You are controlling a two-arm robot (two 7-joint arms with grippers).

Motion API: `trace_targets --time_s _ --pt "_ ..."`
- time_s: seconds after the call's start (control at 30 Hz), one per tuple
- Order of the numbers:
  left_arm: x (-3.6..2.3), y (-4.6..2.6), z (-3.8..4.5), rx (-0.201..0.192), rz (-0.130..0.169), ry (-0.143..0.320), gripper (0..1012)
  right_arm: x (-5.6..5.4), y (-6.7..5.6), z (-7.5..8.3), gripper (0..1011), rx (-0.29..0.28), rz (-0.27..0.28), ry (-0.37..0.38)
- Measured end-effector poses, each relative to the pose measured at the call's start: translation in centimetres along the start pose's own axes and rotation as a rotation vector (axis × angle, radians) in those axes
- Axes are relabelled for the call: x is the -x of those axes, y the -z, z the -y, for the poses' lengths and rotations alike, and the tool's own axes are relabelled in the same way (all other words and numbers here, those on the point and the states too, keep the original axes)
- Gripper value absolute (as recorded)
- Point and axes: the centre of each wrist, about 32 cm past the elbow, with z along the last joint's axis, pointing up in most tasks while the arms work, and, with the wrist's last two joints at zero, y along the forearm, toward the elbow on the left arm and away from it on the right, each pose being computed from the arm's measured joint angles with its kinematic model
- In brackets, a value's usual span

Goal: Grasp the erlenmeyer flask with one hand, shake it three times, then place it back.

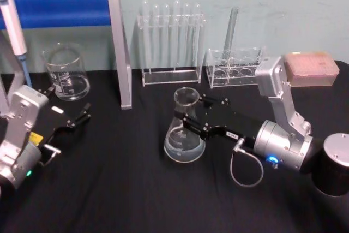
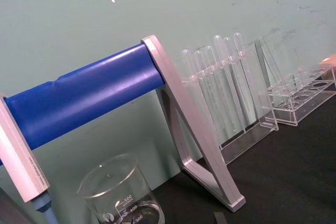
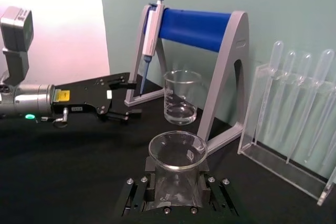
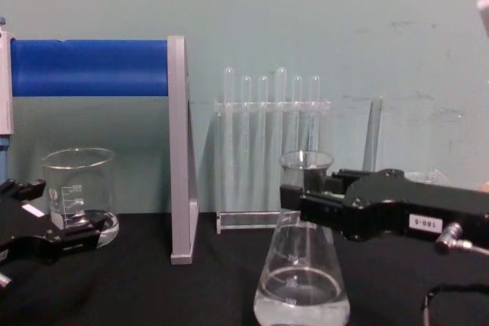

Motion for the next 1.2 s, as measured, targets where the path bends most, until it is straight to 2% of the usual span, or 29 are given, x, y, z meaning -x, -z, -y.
trace_targets --time_s 0.57,1.2 --pt "0.00 0.00 0.00 0.000 0.000 0.000 1001 -0.1 1.6 -0.4 452 0.020 -0.006 -0.031" --pt "0.00 0.00 0.00 0.000 0.000 0.000 1001 -0.2 2.1 -0.5 452 0.030 -0.004 -0.034"
